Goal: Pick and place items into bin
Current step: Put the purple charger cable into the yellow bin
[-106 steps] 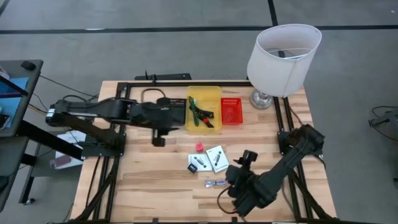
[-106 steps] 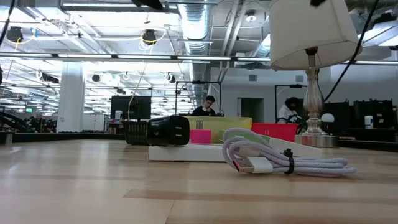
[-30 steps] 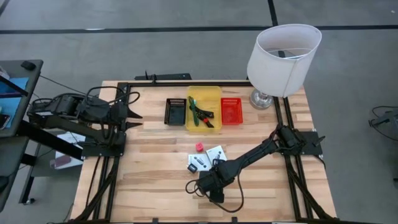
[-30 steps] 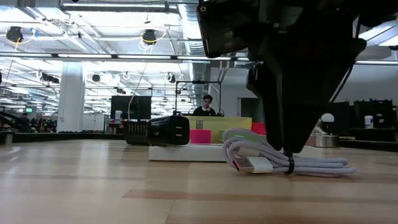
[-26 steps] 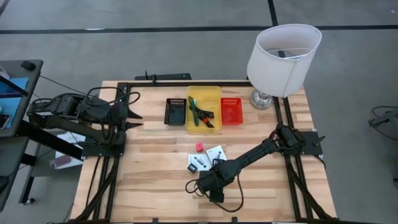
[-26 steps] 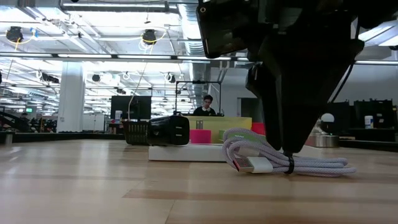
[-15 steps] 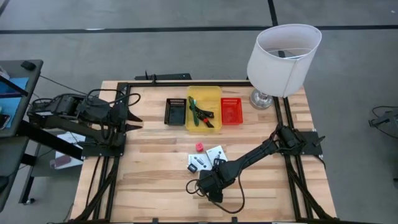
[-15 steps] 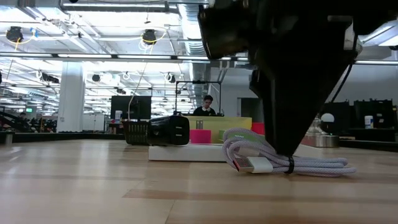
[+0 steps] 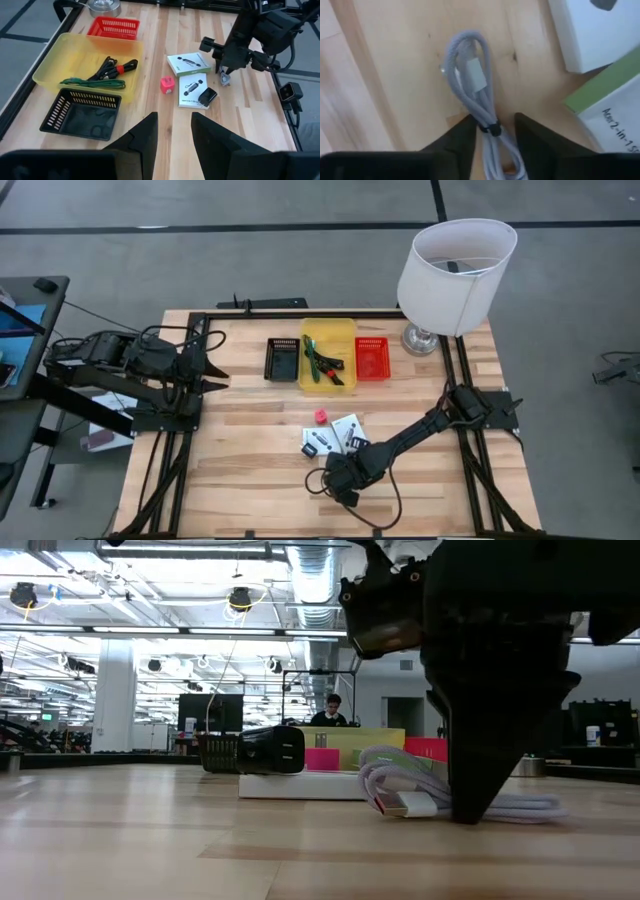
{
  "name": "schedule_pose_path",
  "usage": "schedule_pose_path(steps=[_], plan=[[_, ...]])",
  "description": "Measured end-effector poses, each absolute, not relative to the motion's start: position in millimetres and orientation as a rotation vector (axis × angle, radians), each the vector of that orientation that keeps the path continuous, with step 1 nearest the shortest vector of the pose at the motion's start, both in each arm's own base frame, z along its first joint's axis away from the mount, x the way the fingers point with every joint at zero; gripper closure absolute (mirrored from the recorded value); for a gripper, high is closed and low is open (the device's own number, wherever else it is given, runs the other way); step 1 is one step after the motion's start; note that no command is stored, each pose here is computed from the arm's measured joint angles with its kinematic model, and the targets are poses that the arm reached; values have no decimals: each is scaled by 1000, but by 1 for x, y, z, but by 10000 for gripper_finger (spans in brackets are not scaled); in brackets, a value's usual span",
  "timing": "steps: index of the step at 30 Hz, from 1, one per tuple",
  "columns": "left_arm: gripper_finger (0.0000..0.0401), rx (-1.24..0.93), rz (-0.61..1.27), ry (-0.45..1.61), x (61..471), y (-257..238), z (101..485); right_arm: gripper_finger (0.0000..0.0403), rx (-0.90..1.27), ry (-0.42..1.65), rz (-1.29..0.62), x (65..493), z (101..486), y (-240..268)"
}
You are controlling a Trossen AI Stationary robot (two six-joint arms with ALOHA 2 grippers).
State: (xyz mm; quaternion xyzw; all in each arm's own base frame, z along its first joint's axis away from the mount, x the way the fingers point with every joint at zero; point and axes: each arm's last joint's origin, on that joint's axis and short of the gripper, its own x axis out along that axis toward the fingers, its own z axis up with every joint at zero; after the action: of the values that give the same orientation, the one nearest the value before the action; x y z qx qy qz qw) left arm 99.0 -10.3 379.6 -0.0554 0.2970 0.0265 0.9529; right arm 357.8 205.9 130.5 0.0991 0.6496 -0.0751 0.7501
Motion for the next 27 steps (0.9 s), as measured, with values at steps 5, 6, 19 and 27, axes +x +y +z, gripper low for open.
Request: schedule_pose_path(steps=[5,6,19,27], plan=[[289,-115,55,605,99,-10,380,367,245,1427,-124,361,137,212],[289,-115,55,605,99,-10,380,376,253,1426,-110,363,139,214],[289,-106,53,606,99,-10,379,357,282,1418,-46,373,170,223],[289,-83,46,607,99,-10,379,379,195,1465,-50,380,198,207]])
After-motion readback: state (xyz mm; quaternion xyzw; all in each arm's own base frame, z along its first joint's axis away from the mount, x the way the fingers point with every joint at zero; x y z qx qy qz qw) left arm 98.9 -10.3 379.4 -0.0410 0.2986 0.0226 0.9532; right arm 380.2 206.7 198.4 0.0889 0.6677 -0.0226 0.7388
